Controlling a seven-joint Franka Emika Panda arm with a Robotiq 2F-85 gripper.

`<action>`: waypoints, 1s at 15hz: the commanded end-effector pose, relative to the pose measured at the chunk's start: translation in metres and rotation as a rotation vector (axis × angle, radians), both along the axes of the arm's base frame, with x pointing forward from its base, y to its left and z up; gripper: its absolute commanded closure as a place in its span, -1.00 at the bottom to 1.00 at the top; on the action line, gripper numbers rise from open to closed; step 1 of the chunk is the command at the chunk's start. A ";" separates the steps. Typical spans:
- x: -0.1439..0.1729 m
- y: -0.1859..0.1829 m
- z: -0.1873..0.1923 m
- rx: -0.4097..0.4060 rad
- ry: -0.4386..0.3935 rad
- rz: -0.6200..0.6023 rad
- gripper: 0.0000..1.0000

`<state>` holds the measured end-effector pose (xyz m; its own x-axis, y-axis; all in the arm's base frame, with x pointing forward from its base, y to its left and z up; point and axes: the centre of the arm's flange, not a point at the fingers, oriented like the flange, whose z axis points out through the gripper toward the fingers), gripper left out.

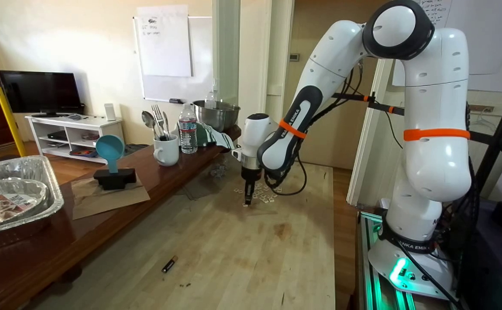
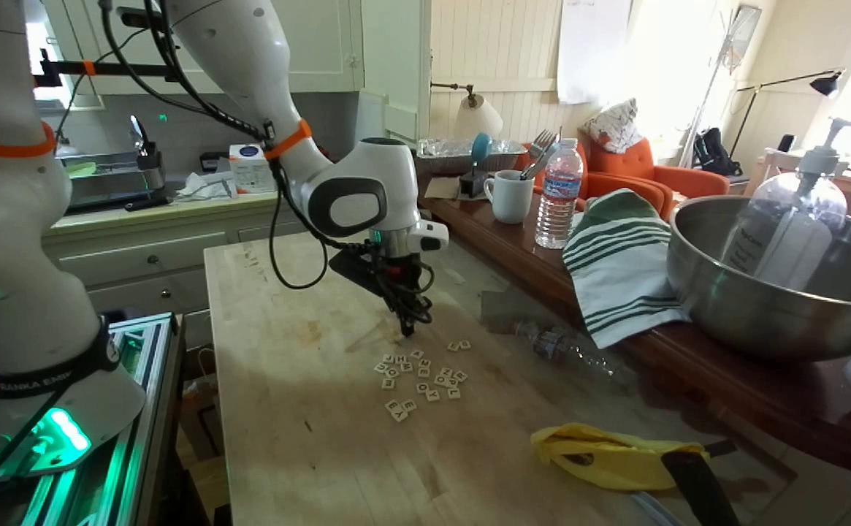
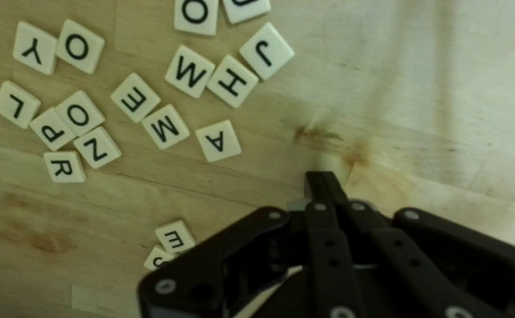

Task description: Spell the word tame using the tile letters

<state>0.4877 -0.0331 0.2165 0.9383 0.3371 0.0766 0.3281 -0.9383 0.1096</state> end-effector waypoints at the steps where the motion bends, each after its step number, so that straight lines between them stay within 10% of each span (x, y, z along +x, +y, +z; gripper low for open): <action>1: 0.002 0.010 0.002 0.026 0.022 -0.036 1.00; 15: -0.009 -0.027 0.028 -0.053 0.001 -0.209 1.00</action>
<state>0.4872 -0.0521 0.2481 0.9821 0.1619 0.0967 0.1491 -0.9806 0.1270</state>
